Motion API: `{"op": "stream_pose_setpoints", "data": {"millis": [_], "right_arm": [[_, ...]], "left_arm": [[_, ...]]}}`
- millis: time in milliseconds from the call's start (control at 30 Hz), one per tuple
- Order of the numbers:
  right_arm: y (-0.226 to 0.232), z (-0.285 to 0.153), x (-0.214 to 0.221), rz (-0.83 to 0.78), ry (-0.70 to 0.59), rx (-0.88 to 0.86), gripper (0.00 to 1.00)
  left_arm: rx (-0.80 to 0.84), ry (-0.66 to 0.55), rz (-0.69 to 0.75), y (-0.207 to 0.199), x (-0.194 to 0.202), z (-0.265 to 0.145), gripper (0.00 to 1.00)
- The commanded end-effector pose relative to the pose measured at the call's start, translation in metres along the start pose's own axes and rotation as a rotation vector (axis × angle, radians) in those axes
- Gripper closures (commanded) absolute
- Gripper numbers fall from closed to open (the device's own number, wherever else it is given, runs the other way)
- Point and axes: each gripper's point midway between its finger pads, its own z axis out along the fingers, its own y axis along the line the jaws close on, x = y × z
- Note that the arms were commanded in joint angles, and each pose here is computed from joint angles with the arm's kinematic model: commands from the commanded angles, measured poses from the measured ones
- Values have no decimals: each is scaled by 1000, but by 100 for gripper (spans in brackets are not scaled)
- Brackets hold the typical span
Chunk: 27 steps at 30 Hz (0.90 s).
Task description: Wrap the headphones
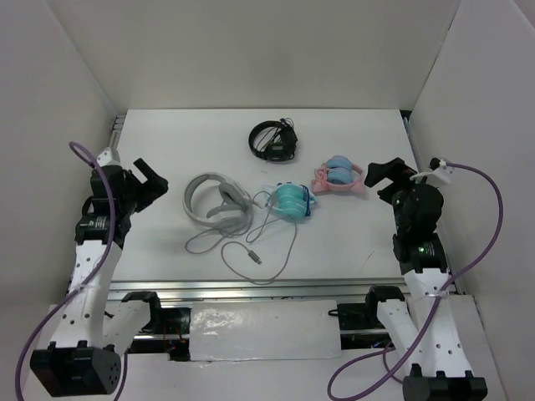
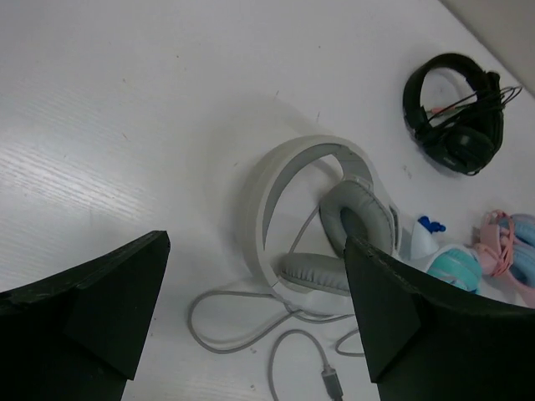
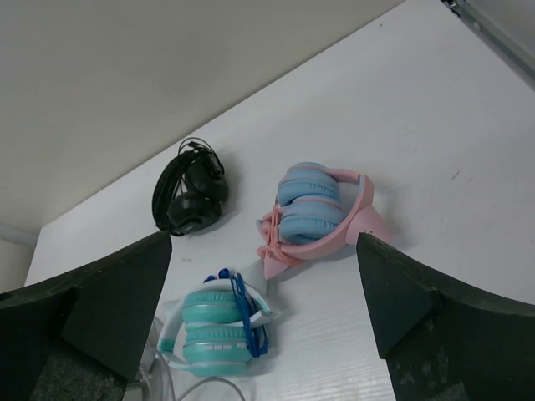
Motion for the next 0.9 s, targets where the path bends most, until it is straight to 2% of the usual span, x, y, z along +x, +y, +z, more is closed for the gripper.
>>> {"op": "stream_pose_setpoints", "data": {"millis": [0, 33, 100, 133, 233, 400, 533, 667, 867], "right_arm": [[14, -9, -14, -34, -15, -62, 0], [16, -11, -16, -36, -21, -69, 0], [16, -11, -12, -47, -18, -85, 0], [16, -12, -11, -59, -17, -87, 0], [4, -11, -10, -67, 6, -16, 0], [6, -2, -4, -78, 71, -3, 0], [3, 0, 5, -88, 109, 8, 0], [3, -5, 5, -86, 83, -14, 0], [1, -4, 12, -104, 89, -20, 0]], "left_arm": [[124, 31, 99, -20, 3, 17, 1], [165, 86, 133, -26, 14, 27, 1], [194, 91, 199, -30, 14, 40, 1], [206, 130, 238, -28, 23, 51, 1], [191, 177, 299, -21, 33, 69, 1], [287, 268, 378, -24, 62, 93, 1], [204, 356, 446, -13, 78, 118, 1], [217, 393, 504, -20, 89, 128, 1], [88, 434, 607, -14, 98, 151, 6]]}}
